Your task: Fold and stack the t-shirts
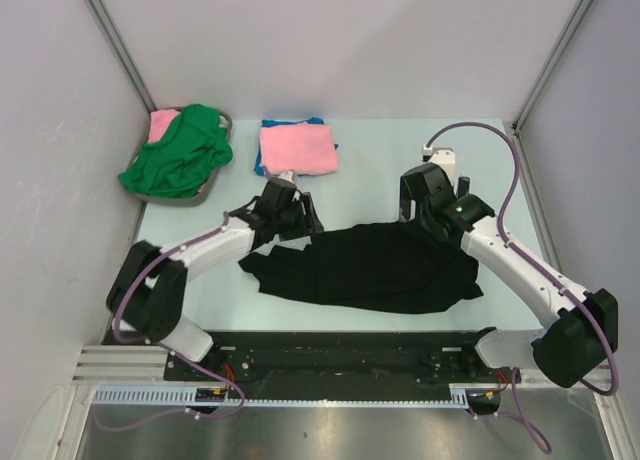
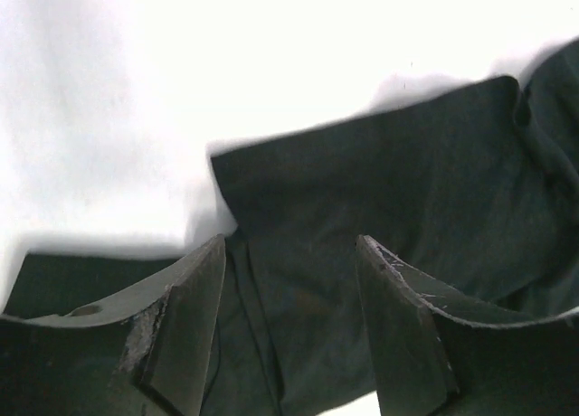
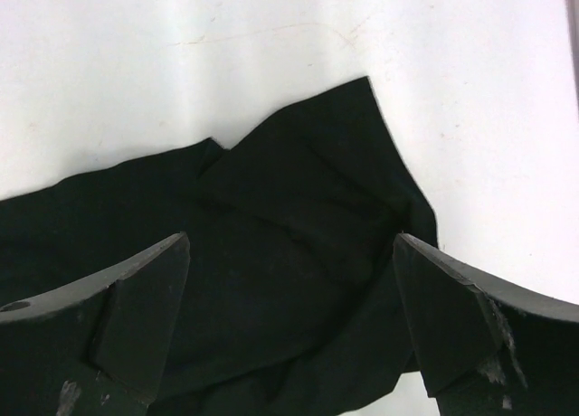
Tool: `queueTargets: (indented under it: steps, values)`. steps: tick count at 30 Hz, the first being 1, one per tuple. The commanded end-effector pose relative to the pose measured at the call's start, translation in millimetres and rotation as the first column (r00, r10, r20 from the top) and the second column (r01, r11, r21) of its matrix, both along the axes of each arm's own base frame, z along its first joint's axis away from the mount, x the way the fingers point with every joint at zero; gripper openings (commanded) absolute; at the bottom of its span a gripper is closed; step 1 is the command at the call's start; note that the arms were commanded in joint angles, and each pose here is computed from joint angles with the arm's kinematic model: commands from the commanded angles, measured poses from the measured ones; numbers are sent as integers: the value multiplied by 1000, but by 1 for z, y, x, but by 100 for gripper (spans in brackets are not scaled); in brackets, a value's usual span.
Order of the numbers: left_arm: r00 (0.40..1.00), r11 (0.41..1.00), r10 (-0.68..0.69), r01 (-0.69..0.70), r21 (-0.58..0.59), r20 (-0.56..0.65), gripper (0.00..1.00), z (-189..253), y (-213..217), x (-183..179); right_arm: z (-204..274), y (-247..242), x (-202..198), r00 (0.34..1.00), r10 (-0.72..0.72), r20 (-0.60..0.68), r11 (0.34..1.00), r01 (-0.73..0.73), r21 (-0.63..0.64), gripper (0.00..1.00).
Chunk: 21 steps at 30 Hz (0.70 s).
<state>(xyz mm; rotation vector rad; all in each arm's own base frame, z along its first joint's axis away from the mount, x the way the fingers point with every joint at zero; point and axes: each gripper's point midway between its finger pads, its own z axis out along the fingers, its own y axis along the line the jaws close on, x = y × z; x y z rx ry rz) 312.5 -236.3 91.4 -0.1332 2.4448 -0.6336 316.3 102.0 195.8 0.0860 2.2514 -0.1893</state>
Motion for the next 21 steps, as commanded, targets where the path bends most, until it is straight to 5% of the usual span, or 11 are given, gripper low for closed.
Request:
queueTargets:
  steps: [1, 8, 14, 21]
  values:
    - [999, 1000, -17, 16, 20, 43, 64, 5, -19, 32, -9, -39, 14, 992, -122, 27, 993, 122, -2, 100]
    - [1000, 1000, -11, 11, 8, 13, 63, -8, -34, 46, -60, -91, 47, 934, -354, -44, 930, 356, 91, 100]
    - [1000, 1000, -7, 7, 2, 12, 64, -11, -37, 50, -102, -97, 77, 922, -371, -113, 903, 386, 189, 90]
    - [1000, 1000, -25, 25, -15, 10, 64, -12, -43, 51, -156, -105, 89, 896, -397, -200, 891, 429, 148, 85]
